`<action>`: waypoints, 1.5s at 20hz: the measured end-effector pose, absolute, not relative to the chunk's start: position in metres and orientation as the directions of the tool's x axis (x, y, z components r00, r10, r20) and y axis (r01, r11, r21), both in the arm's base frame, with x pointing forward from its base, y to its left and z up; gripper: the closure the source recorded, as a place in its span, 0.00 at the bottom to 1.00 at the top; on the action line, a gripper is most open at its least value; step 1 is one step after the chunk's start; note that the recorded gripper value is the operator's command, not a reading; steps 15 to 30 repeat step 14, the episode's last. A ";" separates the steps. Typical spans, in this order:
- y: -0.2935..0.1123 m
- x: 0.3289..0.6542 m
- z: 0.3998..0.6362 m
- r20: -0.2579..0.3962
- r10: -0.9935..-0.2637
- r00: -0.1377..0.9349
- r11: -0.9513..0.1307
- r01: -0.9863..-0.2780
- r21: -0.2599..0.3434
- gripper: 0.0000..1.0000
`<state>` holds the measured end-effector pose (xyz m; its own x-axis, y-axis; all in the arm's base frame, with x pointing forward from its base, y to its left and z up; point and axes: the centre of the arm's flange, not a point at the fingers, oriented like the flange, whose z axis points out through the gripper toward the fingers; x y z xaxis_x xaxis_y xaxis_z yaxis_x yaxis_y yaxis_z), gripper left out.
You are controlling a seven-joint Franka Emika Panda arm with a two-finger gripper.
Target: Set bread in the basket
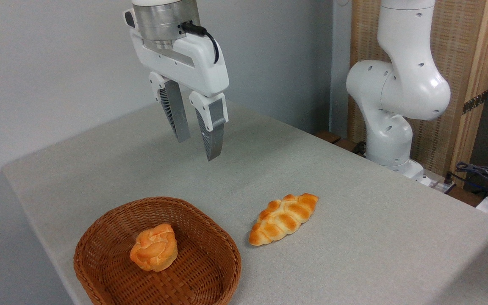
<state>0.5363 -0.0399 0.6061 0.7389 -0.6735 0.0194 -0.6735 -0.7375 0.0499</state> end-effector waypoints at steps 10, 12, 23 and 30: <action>-0.029 0.547 0.628 0.061 -0.660 0.749 -0.749 -0.662 0.020 0.00; -0.030 0.551 0.626 0.060 -0.661 0.748 -0.748 -0.663 0.022 0.00; -0.030 0.553 0.625 0.059 -0.662 0.748 -0.748 -0.664 0.023 0.00; -0.030 0.553 0.625 0.059 -0.662 0.748 -0.748 -0.664 0.023 0.00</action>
